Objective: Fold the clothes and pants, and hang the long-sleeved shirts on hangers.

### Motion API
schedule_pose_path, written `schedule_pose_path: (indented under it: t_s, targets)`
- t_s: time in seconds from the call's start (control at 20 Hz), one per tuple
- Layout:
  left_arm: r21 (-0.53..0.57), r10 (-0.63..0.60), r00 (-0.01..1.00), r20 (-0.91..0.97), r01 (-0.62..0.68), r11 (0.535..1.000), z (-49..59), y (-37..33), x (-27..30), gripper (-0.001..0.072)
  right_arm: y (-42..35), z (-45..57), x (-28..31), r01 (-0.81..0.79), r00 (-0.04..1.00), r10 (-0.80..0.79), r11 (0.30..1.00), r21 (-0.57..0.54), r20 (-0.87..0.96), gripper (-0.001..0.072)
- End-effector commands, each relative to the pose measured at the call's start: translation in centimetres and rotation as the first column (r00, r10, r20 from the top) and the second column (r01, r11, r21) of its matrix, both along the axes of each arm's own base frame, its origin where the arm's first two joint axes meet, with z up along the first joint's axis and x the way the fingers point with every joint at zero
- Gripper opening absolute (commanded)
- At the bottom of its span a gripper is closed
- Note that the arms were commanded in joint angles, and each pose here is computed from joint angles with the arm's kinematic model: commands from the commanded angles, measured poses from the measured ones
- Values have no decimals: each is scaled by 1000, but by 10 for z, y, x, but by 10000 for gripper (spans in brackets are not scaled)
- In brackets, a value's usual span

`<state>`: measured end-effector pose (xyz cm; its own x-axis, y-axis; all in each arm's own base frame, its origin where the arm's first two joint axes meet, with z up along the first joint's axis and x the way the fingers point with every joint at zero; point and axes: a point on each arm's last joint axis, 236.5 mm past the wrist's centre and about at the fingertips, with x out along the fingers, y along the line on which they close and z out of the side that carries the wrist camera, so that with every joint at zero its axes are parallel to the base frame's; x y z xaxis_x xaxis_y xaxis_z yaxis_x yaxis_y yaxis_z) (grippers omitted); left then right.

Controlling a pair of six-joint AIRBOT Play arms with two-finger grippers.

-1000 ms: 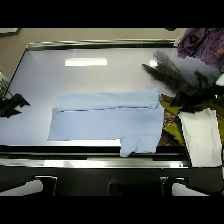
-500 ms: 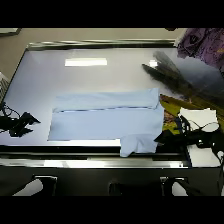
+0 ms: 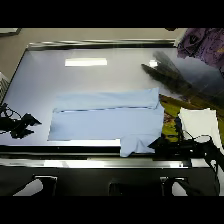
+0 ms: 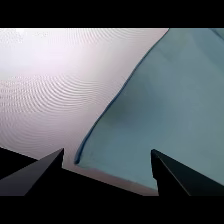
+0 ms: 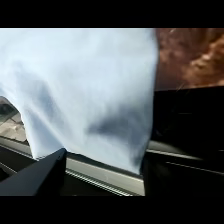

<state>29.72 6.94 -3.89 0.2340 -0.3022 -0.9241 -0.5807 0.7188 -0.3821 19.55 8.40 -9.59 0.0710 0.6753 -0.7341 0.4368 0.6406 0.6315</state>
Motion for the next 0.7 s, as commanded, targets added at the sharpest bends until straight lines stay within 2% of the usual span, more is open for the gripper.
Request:
schedule_pose_path:
  t_s: [0.0, 0.05, 0.1, 0.15, 0.2, 0.35, 0.65]
  targets:
    - [-12, -4, 1000, -12, 4, 1000, 0, -3, -3, 617, -1, -3, 4, 20, 1000, -20, 1000, -5, 17, 486]
    - [-13, -5, 1000, -13, 5, 1000, 0, -3, -4, 617, -1, -3, 4, 21, 1000, -21, 1000, -7, 18, 452]
    - [-15, -4, 1000, -15, 4, 1000, 0, -3, -4, 617, -1, -3, 5, 24, 999, -24, 1000, -10, 21, 326]
    - [-19, -4, 1000, -21, 4, 1000, 0, -4, -5, 617, -2, -4, 7, 23, 999, -23, 1000, -12, 30, 116]
    - [-23, -7, 1000, -23, 7, 1000, -1, -3, -8, 617, -1, -3, 8, 21, 999, -20, 1000, -8, 40, 31]
    - [-48, -39, 999, -35, 37, 998, -17, -3, -25, 617, 1, 0, 11, 34, 998, -35, 999, 8, 45, 32]
    - [-169, -54, 999, -7, 52, 984, -44, -22, -43, 617, 5, 3, 9, 29, 999, -30, 999, 27, 36, 32]
